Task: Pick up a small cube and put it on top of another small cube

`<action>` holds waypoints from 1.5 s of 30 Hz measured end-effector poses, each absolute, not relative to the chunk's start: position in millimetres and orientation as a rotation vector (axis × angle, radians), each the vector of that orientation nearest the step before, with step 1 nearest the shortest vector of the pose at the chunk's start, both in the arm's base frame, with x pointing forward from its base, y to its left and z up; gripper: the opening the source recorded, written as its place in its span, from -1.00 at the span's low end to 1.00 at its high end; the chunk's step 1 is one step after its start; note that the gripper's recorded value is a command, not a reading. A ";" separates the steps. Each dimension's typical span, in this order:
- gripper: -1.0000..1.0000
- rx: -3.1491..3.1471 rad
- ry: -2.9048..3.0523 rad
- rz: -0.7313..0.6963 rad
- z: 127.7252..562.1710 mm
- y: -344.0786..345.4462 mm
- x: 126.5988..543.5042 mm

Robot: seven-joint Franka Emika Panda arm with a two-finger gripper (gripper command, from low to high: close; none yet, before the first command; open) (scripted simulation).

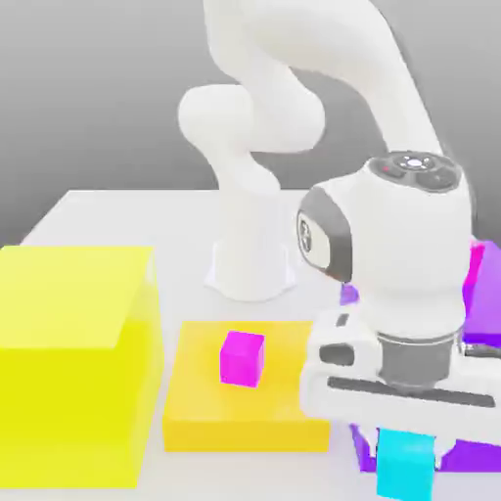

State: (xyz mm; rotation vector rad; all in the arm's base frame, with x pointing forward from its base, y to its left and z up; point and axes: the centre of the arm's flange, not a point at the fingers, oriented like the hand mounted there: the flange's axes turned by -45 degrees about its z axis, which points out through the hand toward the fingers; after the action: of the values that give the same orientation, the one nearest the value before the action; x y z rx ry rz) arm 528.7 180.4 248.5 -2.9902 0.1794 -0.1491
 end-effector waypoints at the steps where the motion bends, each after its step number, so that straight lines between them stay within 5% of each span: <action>1: -1.00 -2.981 0.084 -0.166 254.4 192.9 528.8; 11: -1.00 -2.799 -0.810 -0.331 318.0 308.2 505.0; 20: -1.00 -2.690 -1.580 -0.282 355.5 374.8 423.2; 32: -1.00 -2.889 -1.721 -0.097 398.1 330.5 346.7; 45: -1.00 -3.099 -0.921 -0.031 457.8 203.5 279.9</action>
State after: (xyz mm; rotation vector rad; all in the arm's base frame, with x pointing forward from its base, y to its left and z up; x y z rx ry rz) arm 279.9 203.5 457.8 -3.0993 -0.9207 -0.0309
